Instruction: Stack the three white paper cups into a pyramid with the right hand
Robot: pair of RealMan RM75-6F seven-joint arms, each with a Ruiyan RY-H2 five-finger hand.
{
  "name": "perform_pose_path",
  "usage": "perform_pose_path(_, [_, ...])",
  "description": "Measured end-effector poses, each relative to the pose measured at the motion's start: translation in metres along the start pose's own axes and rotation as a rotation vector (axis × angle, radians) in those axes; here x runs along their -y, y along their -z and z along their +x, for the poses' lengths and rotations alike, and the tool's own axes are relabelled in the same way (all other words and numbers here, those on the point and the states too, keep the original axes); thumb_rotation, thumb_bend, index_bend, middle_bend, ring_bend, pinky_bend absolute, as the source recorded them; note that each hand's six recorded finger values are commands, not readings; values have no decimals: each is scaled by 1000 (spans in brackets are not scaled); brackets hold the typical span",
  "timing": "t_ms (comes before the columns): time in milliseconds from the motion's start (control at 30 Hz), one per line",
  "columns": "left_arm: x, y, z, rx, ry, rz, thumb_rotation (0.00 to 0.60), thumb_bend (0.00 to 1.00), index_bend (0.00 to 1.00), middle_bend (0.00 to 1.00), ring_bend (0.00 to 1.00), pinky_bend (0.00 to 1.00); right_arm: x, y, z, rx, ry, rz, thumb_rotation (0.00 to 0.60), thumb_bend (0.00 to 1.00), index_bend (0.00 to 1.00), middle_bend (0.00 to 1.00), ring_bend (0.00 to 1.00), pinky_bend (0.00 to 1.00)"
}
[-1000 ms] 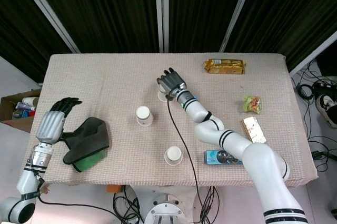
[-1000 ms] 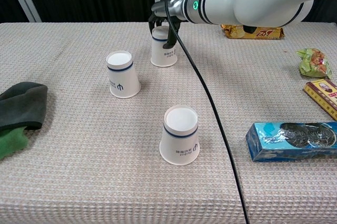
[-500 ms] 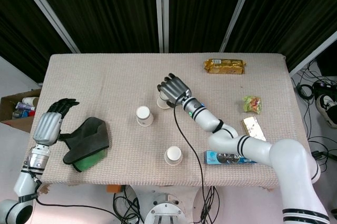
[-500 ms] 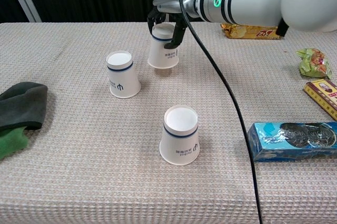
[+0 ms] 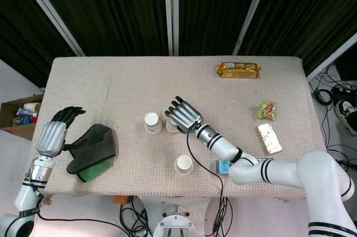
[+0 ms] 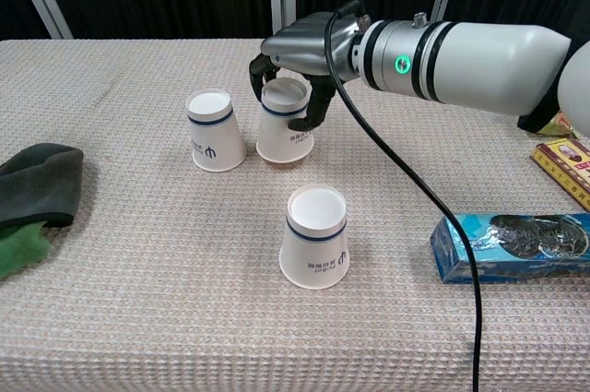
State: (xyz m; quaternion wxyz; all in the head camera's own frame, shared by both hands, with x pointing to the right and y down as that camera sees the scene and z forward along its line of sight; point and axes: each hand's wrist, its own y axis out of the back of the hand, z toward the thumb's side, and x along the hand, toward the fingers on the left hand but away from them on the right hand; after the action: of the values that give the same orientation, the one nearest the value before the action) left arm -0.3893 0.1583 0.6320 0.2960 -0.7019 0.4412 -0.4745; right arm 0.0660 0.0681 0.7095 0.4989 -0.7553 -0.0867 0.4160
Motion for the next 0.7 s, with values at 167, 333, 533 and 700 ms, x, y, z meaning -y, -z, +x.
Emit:
perform_pose_path(167, [1, 1, 0, -1, 4, -3, 600, 164, 211, 169, 106, 158, 5, -4, -8, 9, -7, 2, 600, 302, 424, 364, 173, 166])
perform_pose_path(333, [1, 1, 0, -2, 4, -5, 600, 163, 212, 169, 106, 158, 7, -14, -17, 4, -6, -8, 600, 302, 414, 360, 172, 165])
perform_pose_path(533, [0, 2, -1, -4, 1, -7, 600, 163, 212, 169, 106, 158, 8, -21, -24, -4, -6, -8, 600, 302, 397, 356, 169, 162])
perform_pose_path(700, [1, 3, -3, -6, 1, -8, 600, 164, 212, 168, 106, 157, 11, -22, -24, 0, -12, -18, 600, 301, 366, 347, 166, 159])
